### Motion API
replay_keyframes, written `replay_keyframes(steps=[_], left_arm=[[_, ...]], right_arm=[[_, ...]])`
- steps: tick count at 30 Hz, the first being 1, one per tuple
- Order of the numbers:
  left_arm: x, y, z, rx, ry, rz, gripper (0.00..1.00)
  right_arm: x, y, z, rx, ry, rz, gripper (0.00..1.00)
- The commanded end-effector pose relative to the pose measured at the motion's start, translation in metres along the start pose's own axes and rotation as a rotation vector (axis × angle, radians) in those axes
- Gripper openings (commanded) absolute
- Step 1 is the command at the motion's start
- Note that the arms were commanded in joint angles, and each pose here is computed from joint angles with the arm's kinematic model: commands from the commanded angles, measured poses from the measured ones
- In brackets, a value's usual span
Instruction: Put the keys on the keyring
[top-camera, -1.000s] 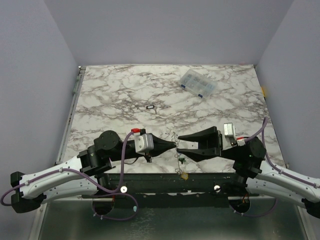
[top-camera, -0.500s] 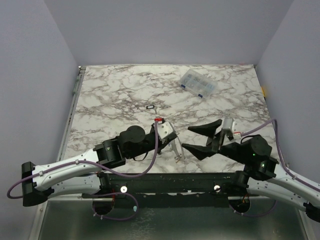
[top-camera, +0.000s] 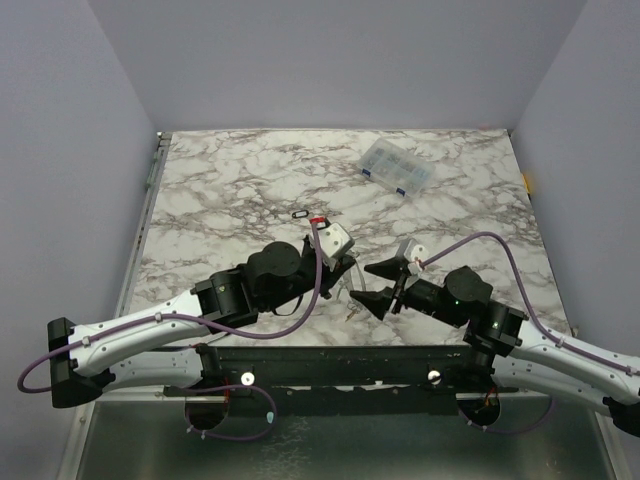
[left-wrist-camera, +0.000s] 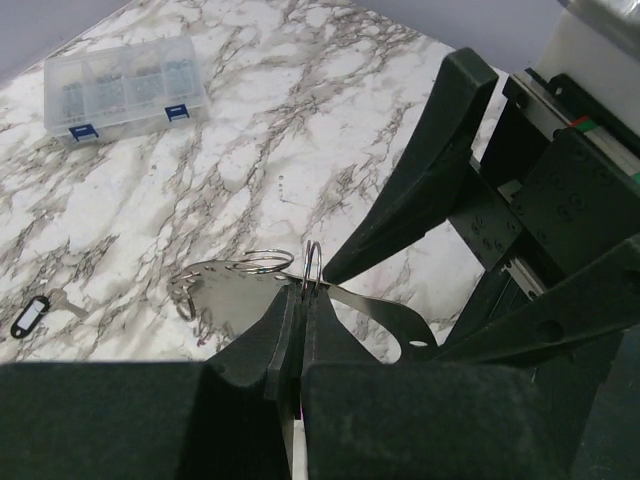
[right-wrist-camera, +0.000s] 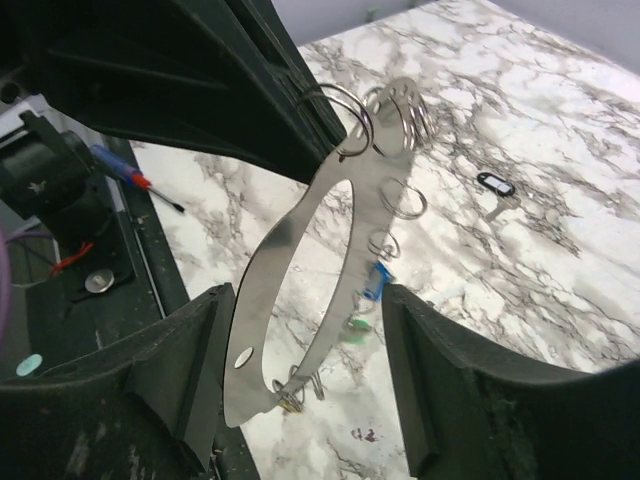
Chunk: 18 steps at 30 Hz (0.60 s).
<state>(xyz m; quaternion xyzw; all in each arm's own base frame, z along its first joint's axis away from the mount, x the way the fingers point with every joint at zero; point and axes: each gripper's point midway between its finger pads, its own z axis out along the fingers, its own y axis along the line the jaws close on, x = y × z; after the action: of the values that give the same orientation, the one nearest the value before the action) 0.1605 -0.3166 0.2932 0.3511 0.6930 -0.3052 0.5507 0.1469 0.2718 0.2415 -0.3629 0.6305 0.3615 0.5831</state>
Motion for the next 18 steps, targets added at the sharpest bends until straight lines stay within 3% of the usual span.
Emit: replay_keyframes(steps=[1,6,8,18], left_arm=[[-0.027,0.004,-0.007,-0.032,-0.062,-0.062,0.0],[-0.029,0.005,-0.004,-0.045,-0.062,-0.063,0.0],[-0.028,0.005,-0.002,-0.048,-0.055,-0.061,0.0],[-0.009,0.014,0.004,-0.116,0.013,-0.102,0.0]], right_arm=[[0.005,-0.017,0.008,0.092,0.0,-0.013,0.56],[0.007,-0.023,0.017,0.121,0.003,-0.023,0.14],[0.004,-0.024,0.018,0.127,-0.005,-0.036,0.03],[-0.016,-0.039,0.007,0.186,-0.014,-0.16,0.01]])
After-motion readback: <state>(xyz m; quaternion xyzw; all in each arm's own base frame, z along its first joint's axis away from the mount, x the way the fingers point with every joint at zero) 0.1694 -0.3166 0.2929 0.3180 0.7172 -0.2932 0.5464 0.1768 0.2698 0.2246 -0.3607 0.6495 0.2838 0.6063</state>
